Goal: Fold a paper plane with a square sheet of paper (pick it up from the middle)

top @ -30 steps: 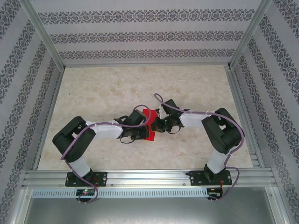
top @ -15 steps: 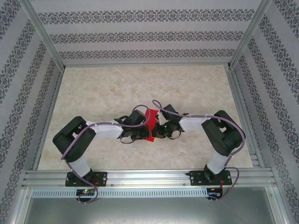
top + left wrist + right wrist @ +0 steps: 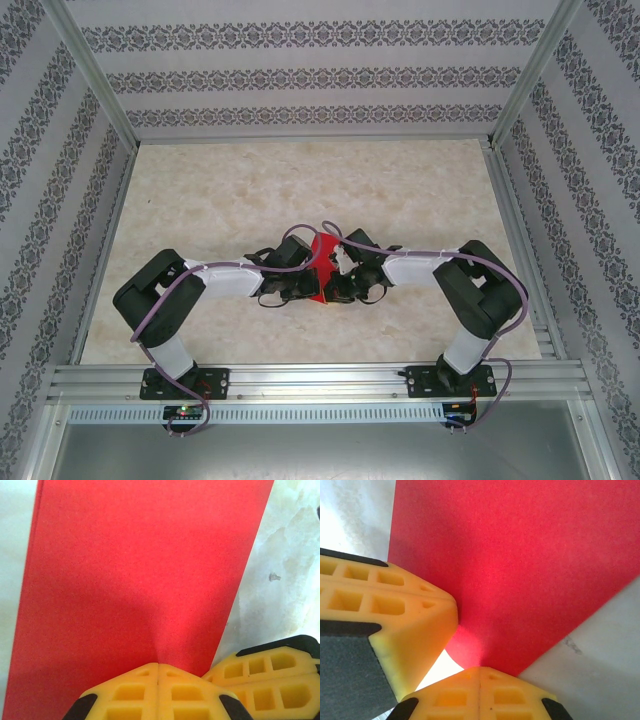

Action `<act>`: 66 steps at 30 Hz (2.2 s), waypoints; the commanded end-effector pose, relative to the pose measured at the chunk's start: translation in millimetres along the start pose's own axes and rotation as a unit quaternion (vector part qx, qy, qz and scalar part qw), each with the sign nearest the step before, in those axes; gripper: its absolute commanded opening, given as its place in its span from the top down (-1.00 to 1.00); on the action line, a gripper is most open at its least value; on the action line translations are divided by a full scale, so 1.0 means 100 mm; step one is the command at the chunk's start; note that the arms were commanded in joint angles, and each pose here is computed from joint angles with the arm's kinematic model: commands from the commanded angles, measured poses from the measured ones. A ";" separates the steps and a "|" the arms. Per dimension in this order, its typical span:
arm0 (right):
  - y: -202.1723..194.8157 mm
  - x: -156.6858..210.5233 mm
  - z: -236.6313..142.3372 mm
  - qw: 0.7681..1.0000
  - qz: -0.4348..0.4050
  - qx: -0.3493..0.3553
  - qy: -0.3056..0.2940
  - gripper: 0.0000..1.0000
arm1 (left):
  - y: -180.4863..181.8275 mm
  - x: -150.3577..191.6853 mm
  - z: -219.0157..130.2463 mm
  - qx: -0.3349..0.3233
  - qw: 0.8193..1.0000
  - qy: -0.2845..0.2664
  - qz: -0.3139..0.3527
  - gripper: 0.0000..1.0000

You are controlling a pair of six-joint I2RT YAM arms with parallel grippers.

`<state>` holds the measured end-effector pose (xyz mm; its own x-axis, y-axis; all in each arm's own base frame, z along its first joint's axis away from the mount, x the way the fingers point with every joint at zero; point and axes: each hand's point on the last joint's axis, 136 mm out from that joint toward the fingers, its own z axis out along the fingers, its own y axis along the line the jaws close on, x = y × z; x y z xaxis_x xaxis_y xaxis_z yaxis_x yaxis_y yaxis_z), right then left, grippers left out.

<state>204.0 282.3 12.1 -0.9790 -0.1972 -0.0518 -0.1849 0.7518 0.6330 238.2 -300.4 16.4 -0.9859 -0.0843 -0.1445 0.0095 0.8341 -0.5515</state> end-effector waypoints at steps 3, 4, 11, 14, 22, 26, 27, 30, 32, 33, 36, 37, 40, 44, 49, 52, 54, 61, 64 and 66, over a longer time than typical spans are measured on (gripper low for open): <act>-0.31 0.14 0.00 0.997 0.008 0.071 0.017 1.00 | 0.26 0.05 0.03 -0.046 0.999 0.013 -0.023 1.00; -0.37 0.14 -0.03 0.996 0.008 0.084 0.016 1.00 | 0.23 0.02 0.00 -0.042 0.999 0.011 -0.023 1.00; -0.04 -0.25 -0.38 0.996 -0.024 0.068 -0.060 0.94 | -0.05 -0.32 -0.39 -0.001 0.999 -0.030 -0.018 0.61; 0.08 -0.50 -0.57 0.989 -0.010 0.073 -0.128 0.56 | -0.01 -0.45 -0.60 -0.001 0.998 -0.055 -0.031 0.26; -0.02 -0.92 -0.75 0.962 0.077 0.134 -0.225 0.00 | 0.32 -0.55 -0.87 -0.008 0.996 -0.052 -0.070 -0.22; -0.04 -1.07 -0.64 0.959 0.098 0.141 -0.225 0.11 | 0.33 -0.52 -0.84 0.012 0.997 -0.035 -0.067 -0.32; -0.04 -1.11 -0.60 0.960 0.100 0.142 -0.221 0.14 | 0.32 -0.51 -0.82 0.019 0.997 -0.029 -0.066 -0.35; -0.09 -1.19 -0.47 0.960 0.110 0.150 -0.211 0.17 | 0.30 -0.47 -0.76 0.032 0.998 -0.010 -0.061 -0.38; -0.11 -1.21 -0.39 0.960 0.115 0.151 -0.205 0.17 | 0.29 -0.43 -0.72 0.035 0.998 0.005 -0.058 -0.39; -0.13 -1.21 -0.35 0.961 0.116 0.154 -0.200 0.18 | 0.28 -0.42 -0.71 0.039 0.998 0.010 -0.057 -0.40; -0.18 -1.20 -0.26 0.962 0.120 0.158 -0.187 0.18 | 0.22 -0.38 -0.66 0.059 0.996 0.031 -0.056 -0.40; -0.22 -1.19 -0.23 0.962 0.121 0.163 -0.182 0.18 | 0.21 -0.36 -0.64 0.064 0.996 0.039 -0.058 -0.40; -0.30 -1.14 -0.17 0.961 0.130 0.173 -0.170 0.19 | 0.18 -0.32 -0.59 0.073 0.994 0.058 -0.060 -0.40; -0.38 -1.07 -0.09 0.962 0.137 0.177 -0.156 0.18 | 0.17 -0.23 -0.53 0.075 0.992 0.086 -0.061 -0.40; -0.46 -1.03 0.00 0.964 0.153 0.160 -0.147 0.18 | 0.11 -0.15 -0.46 0.079 0.989 0.112 -0.054 -0.40; -0.50 -1.01 0.02 0.964 0.165 0.155 -0.142 0.18 | 0.09 -0.13 -0.40 0.074 0.989 0.120 -0.053 -0.40; -0.53 -0.98 0.02 0.964 0.167 0.155 -0.140 0.18 | 0.07 -0.11 -0.37 0.074 0.988 0.121 -0.052 -0.41; -0.59 -0.93 0.04 0.964 0.169 0.152 -0.137 0.19 | 0.02 -0.06 -0.26 0.064 0.988 0.132 -0.051 -0.39; -0.60 -0.91 0.05 0.964 0.170 0.151 -0.136 0.19 | -0.02 -0.06 -0.26 0.066 0.988 0.132 -0.046 -0.38; -0.61 -0.91 0.05 0.964 0.170 0.151 -0.137 0.19 | -0.05 -0.08 -0.26 0.072 0.988 0.131 -0.046 -0.36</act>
<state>332.4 280.0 17.2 -0.9483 0.2385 -0.2093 0.1073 0.8618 0.4957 239.9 -276.2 37.4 -0.9907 -0.0252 0.1335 -0.1063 0.7558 -0.6461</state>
